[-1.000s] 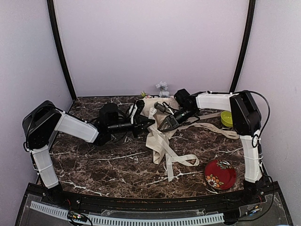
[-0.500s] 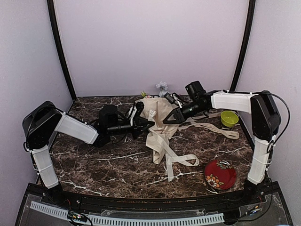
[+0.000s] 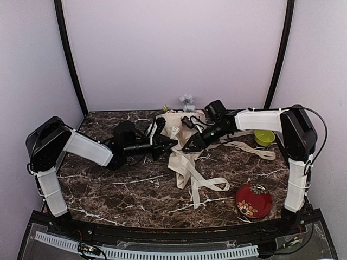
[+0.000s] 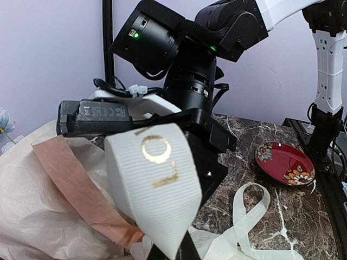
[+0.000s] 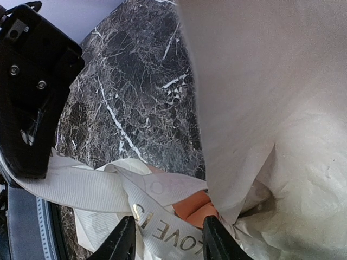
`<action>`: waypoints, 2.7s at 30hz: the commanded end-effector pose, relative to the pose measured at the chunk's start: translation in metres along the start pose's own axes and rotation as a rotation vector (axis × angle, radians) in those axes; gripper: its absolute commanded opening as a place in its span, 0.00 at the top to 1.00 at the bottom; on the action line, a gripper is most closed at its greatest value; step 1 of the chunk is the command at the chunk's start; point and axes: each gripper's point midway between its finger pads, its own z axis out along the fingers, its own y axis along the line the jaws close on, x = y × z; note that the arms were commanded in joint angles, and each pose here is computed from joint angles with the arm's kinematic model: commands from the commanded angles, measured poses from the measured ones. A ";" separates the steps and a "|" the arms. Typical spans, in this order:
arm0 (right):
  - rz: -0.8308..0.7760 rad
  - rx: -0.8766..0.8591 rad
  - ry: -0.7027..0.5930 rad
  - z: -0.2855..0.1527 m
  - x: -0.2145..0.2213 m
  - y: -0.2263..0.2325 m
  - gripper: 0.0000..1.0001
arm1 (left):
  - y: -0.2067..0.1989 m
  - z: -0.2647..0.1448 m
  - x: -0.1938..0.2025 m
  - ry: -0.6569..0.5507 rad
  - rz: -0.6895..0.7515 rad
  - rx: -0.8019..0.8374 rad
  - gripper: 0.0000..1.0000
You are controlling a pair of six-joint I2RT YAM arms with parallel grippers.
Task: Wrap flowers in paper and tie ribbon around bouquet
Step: Cross the half-tied ribbon over the folded bouquet.
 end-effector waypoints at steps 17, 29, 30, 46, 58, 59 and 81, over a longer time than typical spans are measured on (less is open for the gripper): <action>-0.018 0.011 -0.084 -0.032 -0.017 0.033 1.00 | 0.006 -0.005 0.009 0.004 -0.016 -0.037 1.00; 0.070 0.085 -0.036 -0.031 0.004 0.019 0.95 | 0.010 0.002 0.030 0.028 -0.063 -0.032 1.00; 0.088 0.120 -0.030 -0.032 0.006 0.012 0.94 | 0.010 0.003 0.031 0.028 -0.068 -0.025 1.00; 0.143 0.074 -0.035 -0.052 0.043 0.047 0.60 | 0.003 0.003 0.025 0.006 -0.084 0.013 1.00; 0.177 0.079 -0.037 -0.046 0.075 0.065 0.75 | 0.003 0.002 0.028 0.028 -0.080 0.004 1.00; 0.181 0.082 -0.037 -0.046 0.078 0.066 0.76 | 0.004 0.002 0.027 0.026 -0.077 0.003 1.00; 0.246 0.183 0.020 -0.045 0.117 0.050 0.59 | 0.004 0.002 0.022 0.028 -0.062 0.006 1.00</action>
